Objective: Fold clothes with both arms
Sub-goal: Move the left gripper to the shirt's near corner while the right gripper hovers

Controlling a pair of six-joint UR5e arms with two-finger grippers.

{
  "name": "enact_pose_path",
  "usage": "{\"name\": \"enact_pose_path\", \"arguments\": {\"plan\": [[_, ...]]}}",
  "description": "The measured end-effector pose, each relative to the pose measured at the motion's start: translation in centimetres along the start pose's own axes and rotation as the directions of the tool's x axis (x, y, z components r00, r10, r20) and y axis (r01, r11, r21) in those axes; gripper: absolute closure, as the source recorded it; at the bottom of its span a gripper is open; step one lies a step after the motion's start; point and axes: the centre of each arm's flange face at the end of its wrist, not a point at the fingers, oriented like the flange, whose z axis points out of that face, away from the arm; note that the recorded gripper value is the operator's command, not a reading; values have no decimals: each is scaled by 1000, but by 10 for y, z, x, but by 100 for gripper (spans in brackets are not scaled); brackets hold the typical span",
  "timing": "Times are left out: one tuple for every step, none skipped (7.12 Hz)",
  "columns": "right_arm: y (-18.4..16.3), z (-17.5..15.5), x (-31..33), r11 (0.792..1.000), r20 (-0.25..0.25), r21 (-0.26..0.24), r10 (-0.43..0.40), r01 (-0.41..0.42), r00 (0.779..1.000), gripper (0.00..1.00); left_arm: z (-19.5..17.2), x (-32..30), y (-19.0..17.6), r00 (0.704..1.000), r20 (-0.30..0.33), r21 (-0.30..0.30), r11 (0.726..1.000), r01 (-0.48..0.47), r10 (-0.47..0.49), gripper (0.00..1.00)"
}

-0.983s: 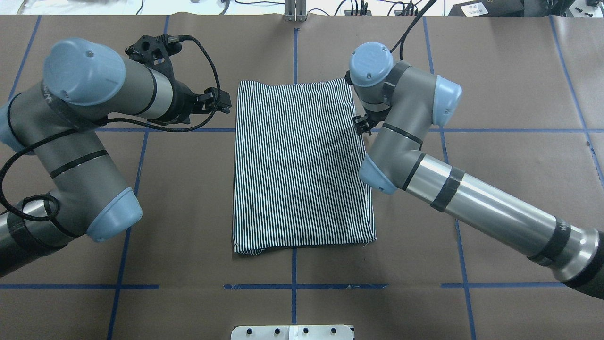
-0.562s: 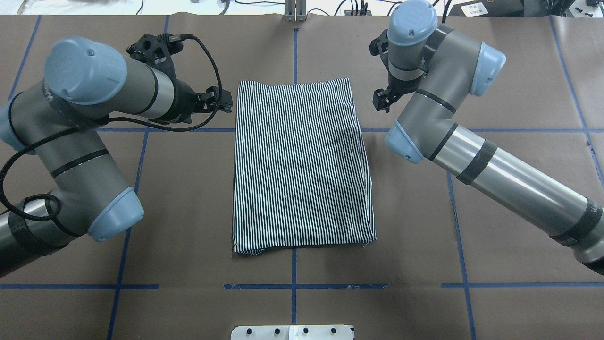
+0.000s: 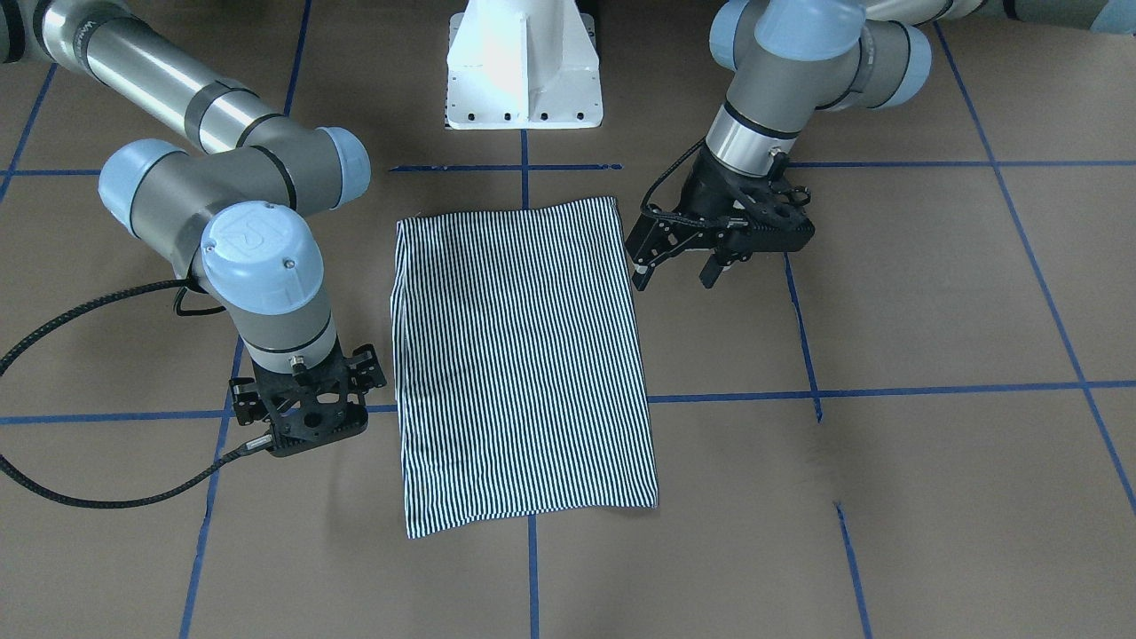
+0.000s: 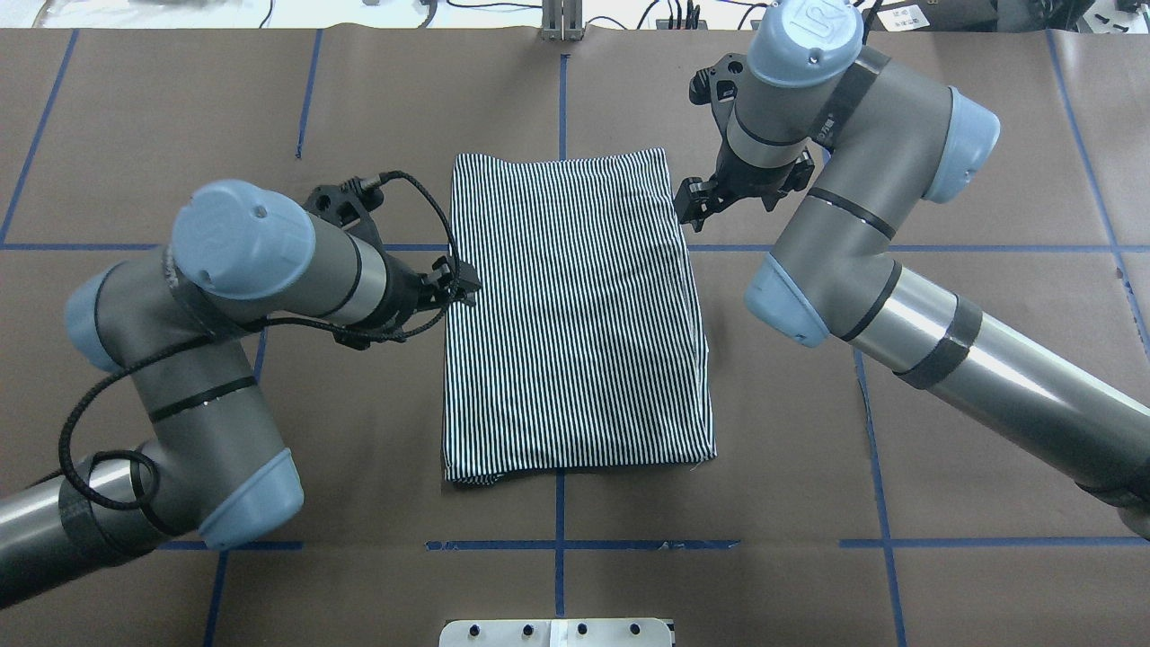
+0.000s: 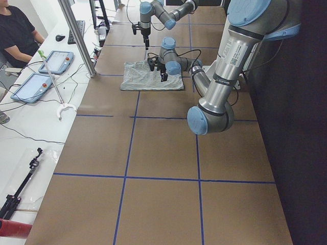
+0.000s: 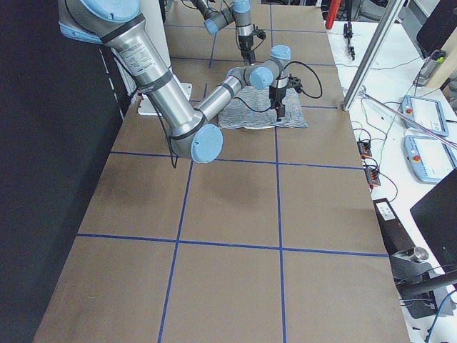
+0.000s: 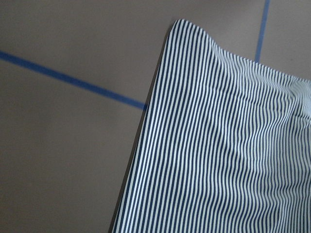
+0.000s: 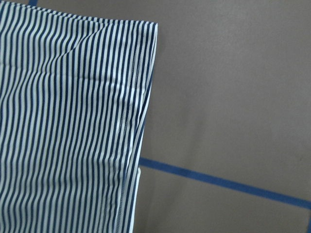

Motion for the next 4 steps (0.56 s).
{"name": "enact_pose_path", "arguments": {"plan": [[21, -8, -8, 1000, 32, -1, 29, -29, 999, 0, 23, -6, 39, 997, 60, 2, 998, 57, -57, 0], [35, -15, -13, 999, 56, -2, 49, -49, 997, 0, 40, -12, 73, 988, 128, 6, 996, 90, -90, 1], [42, -19, -15, 998, 67, -1, 58, -58, 996, 0, 52, -16, 95, 979, 177, 8, 995, 102, -102, 1], [45, -22, -15, 998, 74, 0, 60, -60, 995, 0, 60, -20, 107, 973, 205, 14, 994, 104, -105, 2]]}}
